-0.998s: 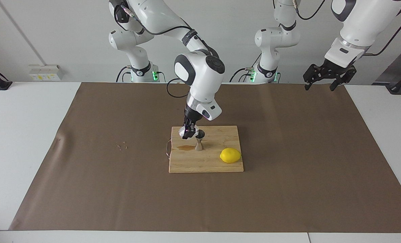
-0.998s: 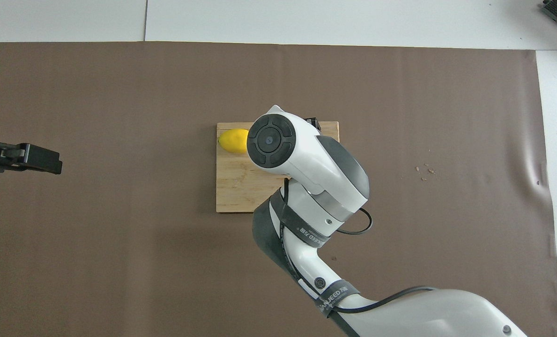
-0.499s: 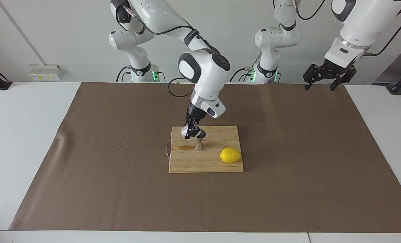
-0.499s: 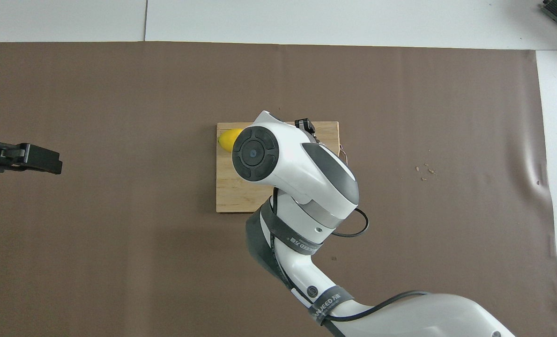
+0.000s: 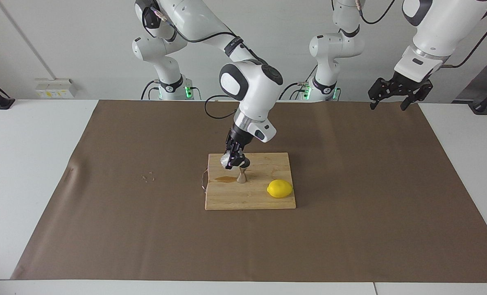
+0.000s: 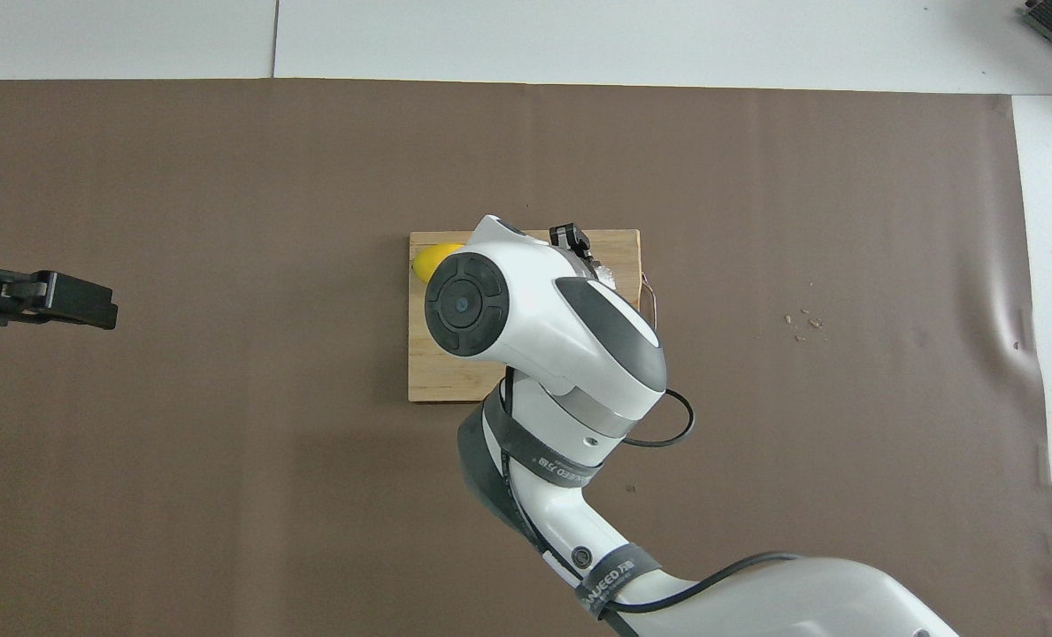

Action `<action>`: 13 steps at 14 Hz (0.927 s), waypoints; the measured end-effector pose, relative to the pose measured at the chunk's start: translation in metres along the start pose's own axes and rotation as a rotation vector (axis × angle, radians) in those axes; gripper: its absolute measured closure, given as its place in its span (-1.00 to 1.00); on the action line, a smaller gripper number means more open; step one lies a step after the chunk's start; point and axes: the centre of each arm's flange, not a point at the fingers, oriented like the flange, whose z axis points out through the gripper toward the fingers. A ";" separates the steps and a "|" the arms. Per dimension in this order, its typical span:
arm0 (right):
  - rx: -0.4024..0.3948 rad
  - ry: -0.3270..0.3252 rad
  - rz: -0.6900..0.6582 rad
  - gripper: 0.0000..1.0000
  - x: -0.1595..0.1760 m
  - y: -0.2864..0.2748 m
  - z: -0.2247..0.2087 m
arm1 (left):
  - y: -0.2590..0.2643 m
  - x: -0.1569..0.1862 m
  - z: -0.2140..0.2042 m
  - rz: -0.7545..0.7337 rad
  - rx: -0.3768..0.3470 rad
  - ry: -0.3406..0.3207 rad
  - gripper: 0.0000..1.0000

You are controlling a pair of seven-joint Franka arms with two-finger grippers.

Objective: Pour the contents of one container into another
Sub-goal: 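Tilt the white cup with the right gripper to pour into the jigger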

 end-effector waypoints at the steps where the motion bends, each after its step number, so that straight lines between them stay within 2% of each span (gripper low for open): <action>1: -0.004 -0.003 -0.005 0.01 0.002 -0.001 -0.001 | 0.000 0.000 0.000 0.000 0.000 0.000 -1.00; 13: -0.024 -0.037 -0.036 0.01 0.001 0.000 0.002 | 0.000 0.000 0.000 0.000 0.000 0.000 -1.00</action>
